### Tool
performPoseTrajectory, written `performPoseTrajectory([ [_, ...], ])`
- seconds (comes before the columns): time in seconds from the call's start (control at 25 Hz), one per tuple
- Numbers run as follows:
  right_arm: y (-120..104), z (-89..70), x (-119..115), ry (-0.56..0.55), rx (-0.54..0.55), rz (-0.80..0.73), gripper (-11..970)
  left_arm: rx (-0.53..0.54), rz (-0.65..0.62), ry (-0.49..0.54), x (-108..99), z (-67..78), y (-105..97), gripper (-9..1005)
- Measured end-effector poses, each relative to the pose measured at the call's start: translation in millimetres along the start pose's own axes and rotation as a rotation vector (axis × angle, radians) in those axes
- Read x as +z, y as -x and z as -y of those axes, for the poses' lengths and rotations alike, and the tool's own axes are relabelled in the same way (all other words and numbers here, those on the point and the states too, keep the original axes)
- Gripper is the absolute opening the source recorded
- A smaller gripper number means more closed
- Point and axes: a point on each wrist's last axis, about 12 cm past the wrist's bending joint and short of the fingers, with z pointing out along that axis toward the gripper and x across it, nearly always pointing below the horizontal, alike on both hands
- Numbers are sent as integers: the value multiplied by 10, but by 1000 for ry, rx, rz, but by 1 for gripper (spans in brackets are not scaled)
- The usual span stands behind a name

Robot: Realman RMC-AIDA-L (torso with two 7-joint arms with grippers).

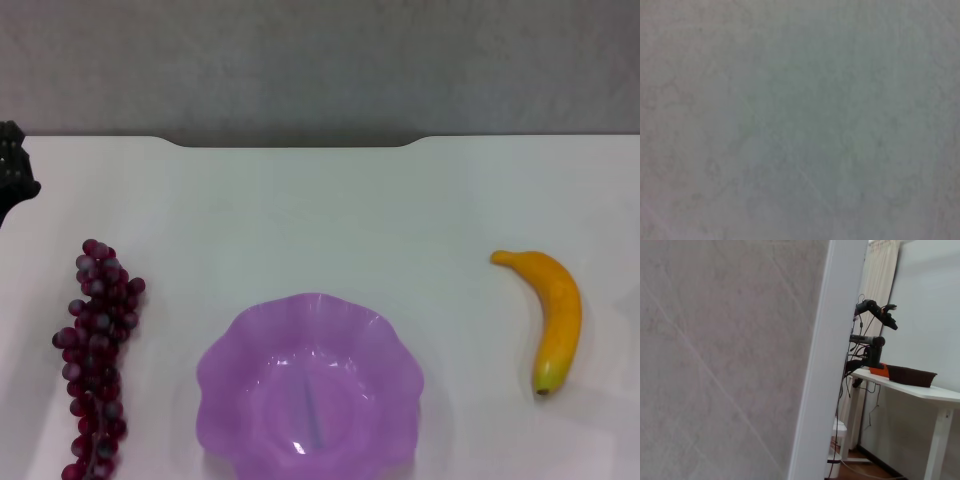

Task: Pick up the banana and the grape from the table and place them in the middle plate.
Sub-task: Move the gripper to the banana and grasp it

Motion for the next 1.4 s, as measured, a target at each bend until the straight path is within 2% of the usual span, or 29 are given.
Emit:
performPoseTrajectory([
  [0.28, 7, -20, -14, 1, 1, 14, 78, 32, -39, 20, -52, -48, -51, 68],
  [0.48, 68, -14, -35, -10, 10, 78, 88, 135, -64, 29, -75, -70, -82, 70],
  [0.68, 110, -23, -63, -17, 28, 129, 226, 158, -73, 30, -94, -57, -105, 107],
  [0.76, 110, -27, -72, -16, 50, 135, 310, 155, -73, 37, -94, -67, -103, 132],
  [1.0, 114, -3, -111, -18, 146, 166, 538, 147, -76, 56, -127, -97, -111, 373],
  [1.4, 98, -16, -114, -2, 200, 156, 866, 151, -90, 61, -127, -100, -128, 593],
])
